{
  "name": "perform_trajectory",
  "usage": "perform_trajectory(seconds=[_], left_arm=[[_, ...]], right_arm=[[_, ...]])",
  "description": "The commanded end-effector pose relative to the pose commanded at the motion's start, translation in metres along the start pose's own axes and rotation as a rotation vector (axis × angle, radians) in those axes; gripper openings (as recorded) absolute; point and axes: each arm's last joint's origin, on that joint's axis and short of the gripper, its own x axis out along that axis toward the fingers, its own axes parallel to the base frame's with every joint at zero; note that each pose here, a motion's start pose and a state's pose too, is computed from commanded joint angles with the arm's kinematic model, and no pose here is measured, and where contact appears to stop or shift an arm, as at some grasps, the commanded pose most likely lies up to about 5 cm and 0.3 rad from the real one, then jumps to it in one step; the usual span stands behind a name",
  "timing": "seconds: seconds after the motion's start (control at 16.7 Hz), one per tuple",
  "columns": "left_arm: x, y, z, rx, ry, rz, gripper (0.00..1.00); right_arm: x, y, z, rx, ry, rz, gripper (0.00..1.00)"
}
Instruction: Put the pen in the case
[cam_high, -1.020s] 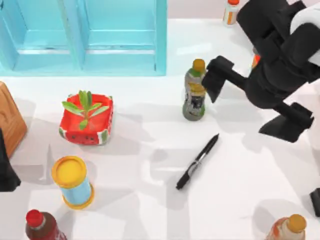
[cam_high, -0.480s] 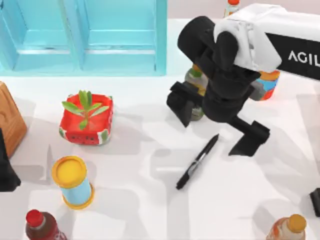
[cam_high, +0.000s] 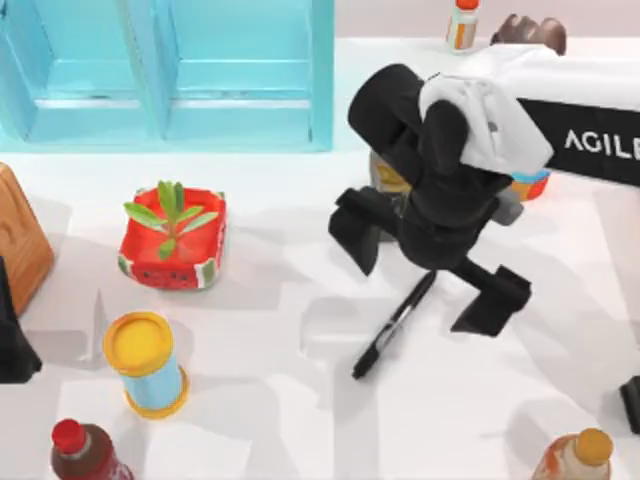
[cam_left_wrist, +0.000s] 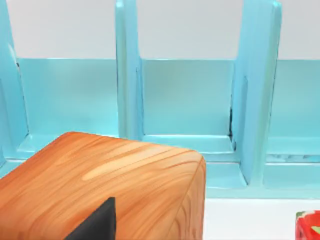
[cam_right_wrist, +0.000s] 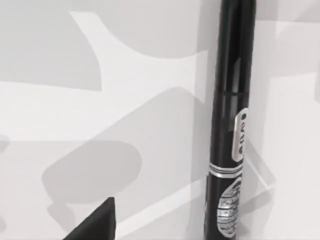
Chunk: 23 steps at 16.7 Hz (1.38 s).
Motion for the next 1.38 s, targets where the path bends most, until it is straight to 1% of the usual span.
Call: perform_trajectory(seconds=[0.18, 0.42, 0.72, 1.38], left_arm=[[0.000, 0.000, 0.000, 0.000, 0.000, 0.000, 1.00], [0.000, 0.000, 0.000, 0.000, 0.000, 0.000, 1.00], [0.000, 0.000, 0.000, 0.000, 0.000, 0.000, 1.00], [0.000, 0.000, 0.000, 0.000, 0.000, 0.000, 1.00]], right_arm=[[0.031, -0.003, -0.004, 0.000, 0.003, -0.006, 1.00], [0.073, 0.002, 0.006, 0.002, 0.003, -0.008, 1.00], [0.079, 0.005, 0.010, 0.000, -0.001, 0.001, 1.00], [0.079, 0.005, 0.010, 0.000, -0.001, 0.001, 0.17]])
